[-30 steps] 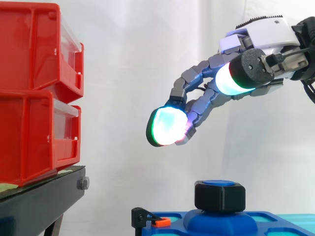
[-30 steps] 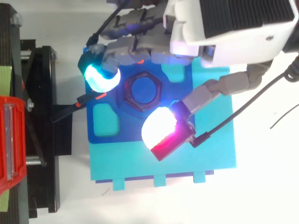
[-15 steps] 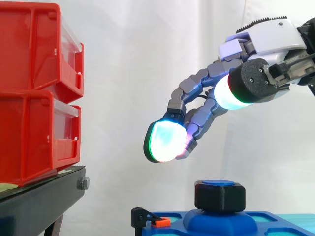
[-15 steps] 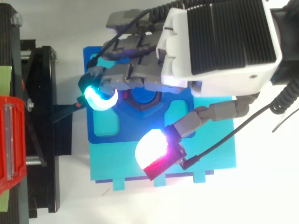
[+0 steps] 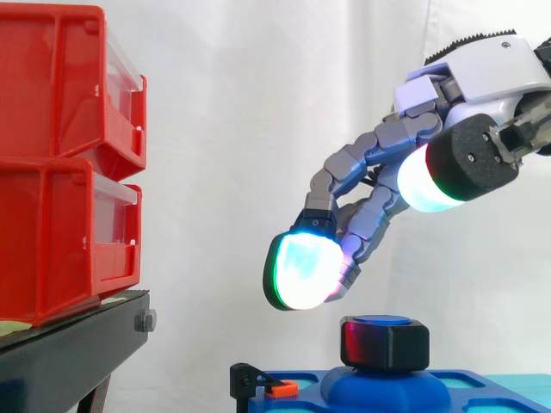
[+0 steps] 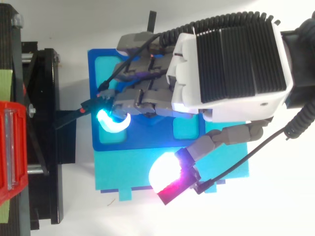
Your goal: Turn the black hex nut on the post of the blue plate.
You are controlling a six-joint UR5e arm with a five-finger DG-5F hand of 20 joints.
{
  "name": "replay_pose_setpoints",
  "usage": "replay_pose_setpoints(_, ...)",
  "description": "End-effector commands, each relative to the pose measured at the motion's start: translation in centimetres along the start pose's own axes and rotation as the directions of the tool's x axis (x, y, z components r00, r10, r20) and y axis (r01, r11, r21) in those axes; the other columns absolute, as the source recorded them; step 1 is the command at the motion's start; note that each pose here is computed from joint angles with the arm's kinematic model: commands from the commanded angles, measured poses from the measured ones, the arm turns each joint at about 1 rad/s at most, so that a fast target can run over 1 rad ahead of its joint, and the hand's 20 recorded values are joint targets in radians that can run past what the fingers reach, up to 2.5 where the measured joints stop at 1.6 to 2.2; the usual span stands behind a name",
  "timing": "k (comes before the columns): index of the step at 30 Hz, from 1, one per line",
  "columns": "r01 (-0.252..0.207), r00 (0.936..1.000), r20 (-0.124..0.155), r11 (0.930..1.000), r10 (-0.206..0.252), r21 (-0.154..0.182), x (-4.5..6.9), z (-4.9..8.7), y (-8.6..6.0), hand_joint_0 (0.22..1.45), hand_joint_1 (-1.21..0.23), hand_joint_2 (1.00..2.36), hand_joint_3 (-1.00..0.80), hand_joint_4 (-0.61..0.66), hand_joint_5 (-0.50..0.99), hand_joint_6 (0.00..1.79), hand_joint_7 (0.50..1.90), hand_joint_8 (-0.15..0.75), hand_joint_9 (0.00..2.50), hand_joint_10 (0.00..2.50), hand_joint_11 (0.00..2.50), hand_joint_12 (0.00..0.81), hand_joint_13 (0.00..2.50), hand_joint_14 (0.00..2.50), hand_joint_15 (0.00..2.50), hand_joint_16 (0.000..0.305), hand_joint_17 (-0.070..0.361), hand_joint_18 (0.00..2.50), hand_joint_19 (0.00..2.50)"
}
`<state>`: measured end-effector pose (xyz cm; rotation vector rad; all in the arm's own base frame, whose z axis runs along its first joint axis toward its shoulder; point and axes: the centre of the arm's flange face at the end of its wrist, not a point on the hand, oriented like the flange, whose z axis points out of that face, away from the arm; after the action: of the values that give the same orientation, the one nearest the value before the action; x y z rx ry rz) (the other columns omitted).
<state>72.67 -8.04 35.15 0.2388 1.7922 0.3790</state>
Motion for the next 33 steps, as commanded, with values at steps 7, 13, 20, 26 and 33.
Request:
replay_pose_setpoints(7,0.002,0.9997,-0.023,1.0,-0.002,0.006,0.2,-0.2,0.0,0.52,-0.4,1.0,-0.5,0.29,-0.15,0.5,0.75,0.332,0.68,0.0,0.0,0.408,0.44,0.0,0.03,0.053,0.12,0.19,0.15)
replay_pose_setpoints(13,0.004,0.9998,-0.02,0.9999,-0.004,0.01,0.2,-0.2,-0.1,0.52,-0.4,1.0,-0.5,0.29,-0.15,0.5,0.75,0.335,0.69,0.0,0.0,0.408,0.44,0.0,0.03,0.053,0.12,0.19,0.15)
replay_pose_setpoints(20,0.001,0.9998,0.022,0.9986,-0.002,0.053,-0.1,0.1,-0.3,0.52,-0.39,1.0,-0.5,0.29,-0.15,0.5,0.75,0.333,0.69,0.0,0.0,0.406,0.45,0.0,0.03,0.053,0.12,0.19,0.15)
replay_pose_setpoints(26,0.004,0.9999,0.015,0.9986,-0.005,0.052,1.1,1.0,-0.7,0.52,-0.39,1.0,-0.5,0.29,-0.15,0.5,0.75,0.335,0.69,0.0,0.0,0.405,0.45,0.0,0.03,0.053,0.12,0.2,0.15)
replay_pose_setpoints(33,0.009,0.9999,0.014,0.9987,-0.01,0.05,1.2,1.1,-0.7,0.52,-0.41,1.0,-0.5,0.29,-0.16,0.5,0.75,0.333,0.69,0.0,0.0,0.41,0.45,0.0,0.03,0.054,0.121,0.19,0.15)
